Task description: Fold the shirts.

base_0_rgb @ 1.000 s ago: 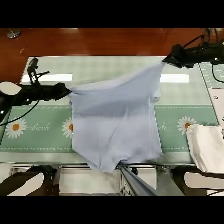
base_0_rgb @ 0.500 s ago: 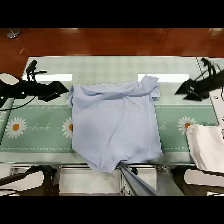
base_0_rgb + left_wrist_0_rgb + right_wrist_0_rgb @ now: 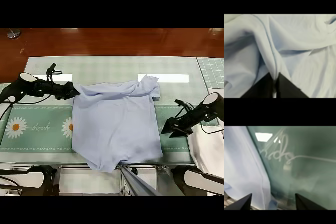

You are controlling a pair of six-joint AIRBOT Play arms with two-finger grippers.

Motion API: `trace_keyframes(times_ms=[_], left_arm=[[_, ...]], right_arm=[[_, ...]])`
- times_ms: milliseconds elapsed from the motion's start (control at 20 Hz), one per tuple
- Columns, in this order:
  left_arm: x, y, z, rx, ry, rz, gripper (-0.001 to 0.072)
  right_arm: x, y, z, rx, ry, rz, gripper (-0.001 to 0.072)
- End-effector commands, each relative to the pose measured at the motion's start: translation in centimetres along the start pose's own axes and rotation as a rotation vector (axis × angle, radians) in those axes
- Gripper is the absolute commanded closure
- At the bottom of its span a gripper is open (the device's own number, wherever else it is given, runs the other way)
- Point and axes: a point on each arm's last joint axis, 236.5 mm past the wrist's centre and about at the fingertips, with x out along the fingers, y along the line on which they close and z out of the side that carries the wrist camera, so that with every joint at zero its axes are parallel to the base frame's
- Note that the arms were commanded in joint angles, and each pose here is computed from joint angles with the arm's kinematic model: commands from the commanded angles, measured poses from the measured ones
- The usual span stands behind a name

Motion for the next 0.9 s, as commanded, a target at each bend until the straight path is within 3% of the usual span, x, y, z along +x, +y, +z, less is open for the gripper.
trace_keyframes(times_ms=[0,400,450,550,600,850], left_arm=[[0.6,-1.3,0.1,0.024,0.024,-0.031,0.0682],[0.4,-1.6,-0.1,0.029,0.036,-0.039,0.0682],[0.4,-1.6,-0.1,0.029,0.036,-0.039,0.0682],[0.4,-1.6,-0.1,0.029,0.036,-0.039,0.0682],[0.4,-1.6,-0.1,0.029,0.035,-0.039,0.0682],[0.1,-1.7,0.1,0.033,0.033,-0.042,0.0682]], right_arm=[[2.6,1.0,-1.9,-0.080,0.089,-0.051,0.0096],[5.4,4.2,-3.7,-0.255,0.181,-0.122,0.0097],[5.6,4.7,-3.9,-0.267,0.187,-0.115,0.0122],[6.0,5.6,-4.1,-0.293,0.188,-0.098,0.0412],[6.1,6.1,-4.1,-0.308,0.184,-0.081,0.0694],[5.9,6.6,-2.5,-0.335,0.125,-0.079,0.0690]])
